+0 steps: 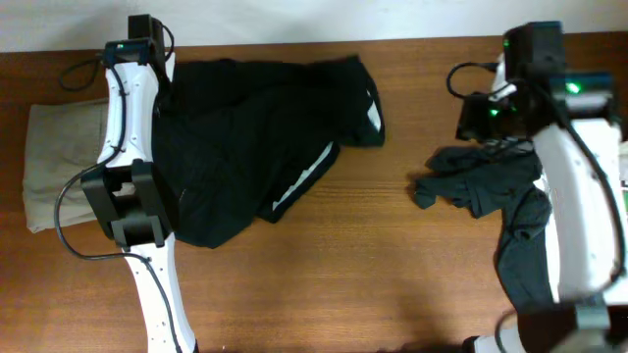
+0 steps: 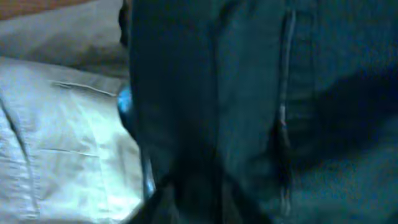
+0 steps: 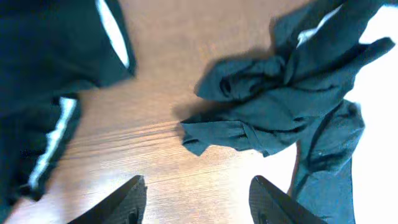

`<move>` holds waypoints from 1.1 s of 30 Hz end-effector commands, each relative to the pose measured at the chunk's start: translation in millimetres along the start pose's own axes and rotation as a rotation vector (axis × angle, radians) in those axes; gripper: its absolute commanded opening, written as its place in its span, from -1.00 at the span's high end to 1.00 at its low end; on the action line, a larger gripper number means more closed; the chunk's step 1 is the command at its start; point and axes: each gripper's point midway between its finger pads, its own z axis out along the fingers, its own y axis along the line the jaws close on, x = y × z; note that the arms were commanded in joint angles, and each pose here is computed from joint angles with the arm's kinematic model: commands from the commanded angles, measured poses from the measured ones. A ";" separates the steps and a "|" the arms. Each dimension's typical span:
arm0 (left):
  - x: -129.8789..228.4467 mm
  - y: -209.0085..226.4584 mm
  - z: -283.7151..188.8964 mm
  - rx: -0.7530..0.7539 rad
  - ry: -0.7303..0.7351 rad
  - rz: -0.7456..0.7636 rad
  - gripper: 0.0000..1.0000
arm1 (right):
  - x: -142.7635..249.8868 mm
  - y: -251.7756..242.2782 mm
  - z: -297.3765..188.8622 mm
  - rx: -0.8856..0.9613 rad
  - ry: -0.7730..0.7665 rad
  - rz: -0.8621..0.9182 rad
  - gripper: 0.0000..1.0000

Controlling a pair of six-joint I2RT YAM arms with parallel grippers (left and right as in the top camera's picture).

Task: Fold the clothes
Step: 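Drag the dark shorts leftward onto the table center with the right gripper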

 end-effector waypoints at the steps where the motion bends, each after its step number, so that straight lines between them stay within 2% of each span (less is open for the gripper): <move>1: -5.7 -10.6 -22.9 0.028 -0.024 0.004 0.24 | 13.7 -10.3 85.5 0.096 0.232 -0.006 -0.15; 2: -6.8 -10.1 -33.3 0.034 -0.030 0.003 0.14 | 21.5 -15.1 106.9 0.120 0.302 -0.003 -0.33; 4: -11.4 -11.7 -60.5 0.070 -0.062 0.000 -0.11 | 32.4 -48.4 146.6 0.279 0.400 0.016 -0.55; 5: -16.3 -13.9 -86.1 0.105 -0.104 -0.003 -0.23 | 36.3 -73.6 164.0 0.390 0.437 0.016 -0.56; 7: -18.0 -13.6 -125.8 0.135 -0.164 -0.005 -0.35 | 45.8 -107.4 184.0 0.477 0.503 0.046 -0.55; 8: -16.3 -10.4 -145.8 0.134 -0.192 -0.008 -0.37 | 51.2 -125.0 190.0 0.488 0.535 0.088 -0.27; 9: -13.9 -6.9 -168.1 0.132 -0.225 -0.011 -0.37 | 55.6 -144.8 189.5 0.493 0.557 0.143 0.43; 10: -11.1 -4.1 -185.9 0.130 -0.252 -0.013 -0.37 | 58.9 -166.5 182.9 0.500 0.573 0.208 0.92; 13: -5.2 3.3 -228.9 0.125 -0.330 -0.022 -0.39 | 63.6 -233.8 140.7 0.445 0.545 0.496 0.92; 15: -1.3 7.1 -253.5 0.121 -0.379 -0.026 -0.47 | 63.3 -283.5 97.6 0.308 0.407 0.754 0.92; 17: 3.3 8.9 -267.3 0.121 -0.401 -0.028 -0.49 | 76.7 -337.4 58.8 0.174 0.257 1.016 -0.22; 18: 5.9 9.2 -269.8 0.121 -0.400 -0.028 -0.51 | 88.5 -357.3 47.0 0.090 0.207 1.120 -0.23; 20: 9.4 8.8 -268.8 0.122 -0.386 -0.027 -0.56 | 84.9 -359.8 39.2 -0.093 0.135 1.159 -0.23; 23: 17.2 8.3 -268.7 0.124 -0.360 -0.024 -0.57 | 44.9 -319.1 39.1 -0.312 0.065 0.960 -0.23; 26: 30.3 6.7 -285.8 0.145 -0.366 -0.020 -0.57 | 16.0 -242.1 65.1 -0.264 0.178 0.651 -0.26; 29: 45.0 0.3 -316.7 0.203 -0.414 -0.011 -0.65 | -25.5 -108.0 91.4 -0.318 0.178 0.186 -0.32; 33: 55.5 -1.9 -346.5 0.234 -0.481 -0.006 -0.74 | -28.2 57.3 110.9 -0.411 0.154 -0.128 -0.37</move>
